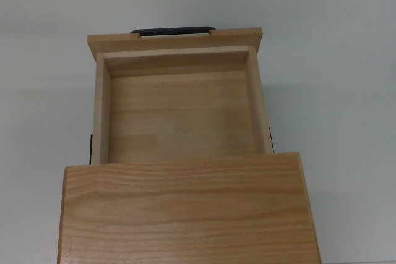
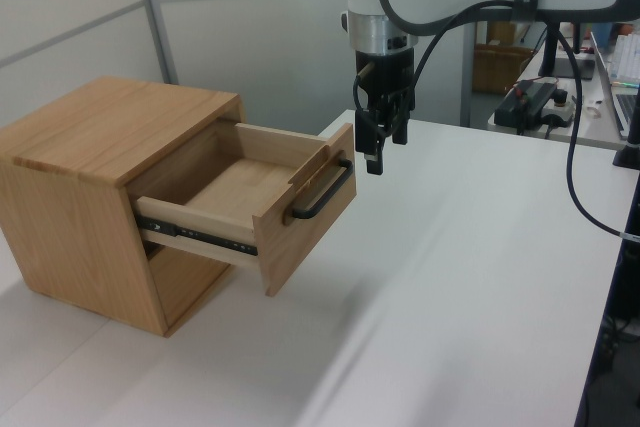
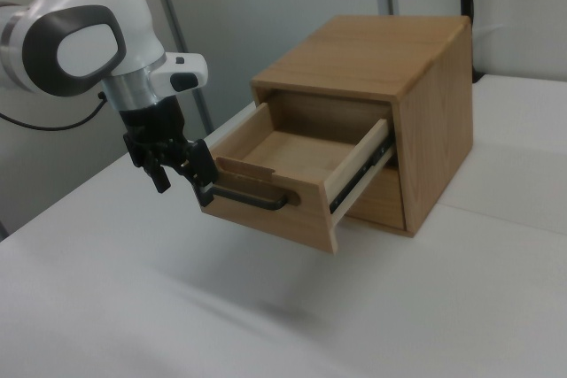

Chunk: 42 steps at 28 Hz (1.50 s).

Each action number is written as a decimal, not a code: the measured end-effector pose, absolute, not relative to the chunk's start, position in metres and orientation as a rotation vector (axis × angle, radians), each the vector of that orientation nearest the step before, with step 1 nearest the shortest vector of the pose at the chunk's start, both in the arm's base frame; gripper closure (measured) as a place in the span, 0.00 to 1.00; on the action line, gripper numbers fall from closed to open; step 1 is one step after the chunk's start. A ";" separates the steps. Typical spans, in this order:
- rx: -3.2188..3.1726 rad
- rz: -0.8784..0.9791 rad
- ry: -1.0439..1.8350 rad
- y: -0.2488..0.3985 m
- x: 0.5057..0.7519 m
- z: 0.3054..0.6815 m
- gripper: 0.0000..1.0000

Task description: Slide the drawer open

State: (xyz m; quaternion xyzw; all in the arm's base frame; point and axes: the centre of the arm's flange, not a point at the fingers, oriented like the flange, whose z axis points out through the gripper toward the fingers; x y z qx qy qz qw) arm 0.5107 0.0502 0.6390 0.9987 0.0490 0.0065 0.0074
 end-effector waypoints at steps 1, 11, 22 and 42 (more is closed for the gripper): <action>3.123 0.024 0.153 0.050 0.511 0.640 0.00; 3.123 0.041 0.153 0.050 0.511 0.645 0.00; 3.123 0.031 0.153 0.050 0.513 0.642 0.00; 3.123 0.032 0.152 0.050 0.513 0.642 0.00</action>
